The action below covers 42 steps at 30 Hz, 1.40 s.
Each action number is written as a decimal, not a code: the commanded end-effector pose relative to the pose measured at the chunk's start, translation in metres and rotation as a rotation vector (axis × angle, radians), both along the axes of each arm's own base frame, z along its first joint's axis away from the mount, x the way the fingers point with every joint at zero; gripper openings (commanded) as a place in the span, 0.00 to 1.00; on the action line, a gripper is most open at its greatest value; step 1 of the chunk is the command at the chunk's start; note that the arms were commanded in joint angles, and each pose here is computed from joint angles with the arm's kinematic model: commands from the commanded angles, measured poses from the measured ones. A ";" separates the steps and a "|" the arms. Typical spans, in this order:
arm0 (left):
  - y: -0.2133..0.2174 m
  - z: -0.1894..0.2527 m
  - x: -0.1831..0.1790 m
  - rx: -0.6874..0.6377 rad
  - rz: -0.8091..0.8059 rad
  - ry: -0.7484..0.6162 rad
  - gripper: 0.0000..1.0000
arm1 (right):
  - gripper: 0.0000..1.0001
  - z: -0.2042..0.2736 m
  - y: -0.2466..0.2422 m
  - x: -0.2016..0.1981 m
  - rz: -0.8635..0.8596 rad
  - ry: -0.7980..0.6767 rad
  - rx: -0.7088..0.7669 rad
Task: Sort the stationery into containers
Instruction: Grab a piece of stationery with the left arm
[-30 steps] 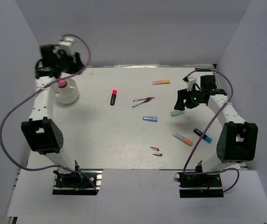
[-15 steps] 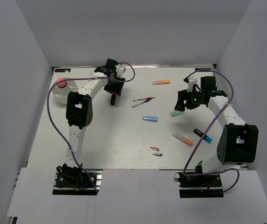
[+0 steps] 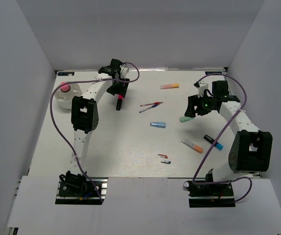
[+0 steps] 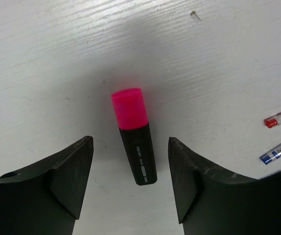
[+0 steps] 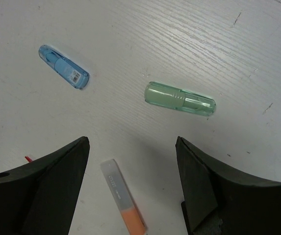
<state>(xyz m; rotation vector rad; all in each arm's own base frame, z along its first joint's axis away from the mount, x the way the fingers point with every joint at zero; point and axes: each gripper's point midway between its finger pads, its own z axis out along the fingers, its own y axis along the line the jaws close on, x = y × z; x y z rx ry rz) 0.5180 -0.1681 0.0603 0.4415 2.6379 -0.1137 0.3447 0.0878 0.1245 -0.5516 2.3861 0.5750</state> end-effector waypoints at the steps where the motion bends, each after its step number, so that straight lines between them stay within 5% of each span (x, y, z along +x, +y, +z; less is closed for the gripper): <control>1: -0.005 0.004 0.005 -0.032 -0.004 -0.005 0.71 | 0.76 0.001 0.001 0.001 0.011 -0.001 0.003; 8: -0.007 -0.014 0.006 -0.030 -0.006 0.021 0.68 | 0.76 -0.001 0.001 -0.001 0.008 0.006 0.001; 15: -0.009 -0.019 0.010 -0.038 -0.009 0.015 0.46 | 0.76 -0.002 0.000 -0.003 0.003 0.006 0.002; 21: -0.011 -0.014 0.017 -0.045 -0.008 -0.017 0.43 | 0.76 -0.001 0.000 -0.004 0.013 0.006 -0.008; 25: -0.010 0.010 0.025 -0.121 0.016 -0.078 0.22 | 0.76 0.002 0.000 -0.004 0.013 0.000 -0.008; 28: 0.001 0.054 0.028 -0.229 0.047 -0.196 0.09 | 0.76 0.004 -0.001 -0.004 0.014 -0.006 -0.009; 33: 0.019 0.163 0.004 -0.364 0.004 -0.563 0.07 | 0.76 0.010 -0.001 -0.001 0.022 -0.025 -0.015; 42: 0.097 0.214 -0.033 -0.201 -0.010 -0.814 0.00 | 0.76 0.019 0.005 0.007 0.031 -0.046 0.017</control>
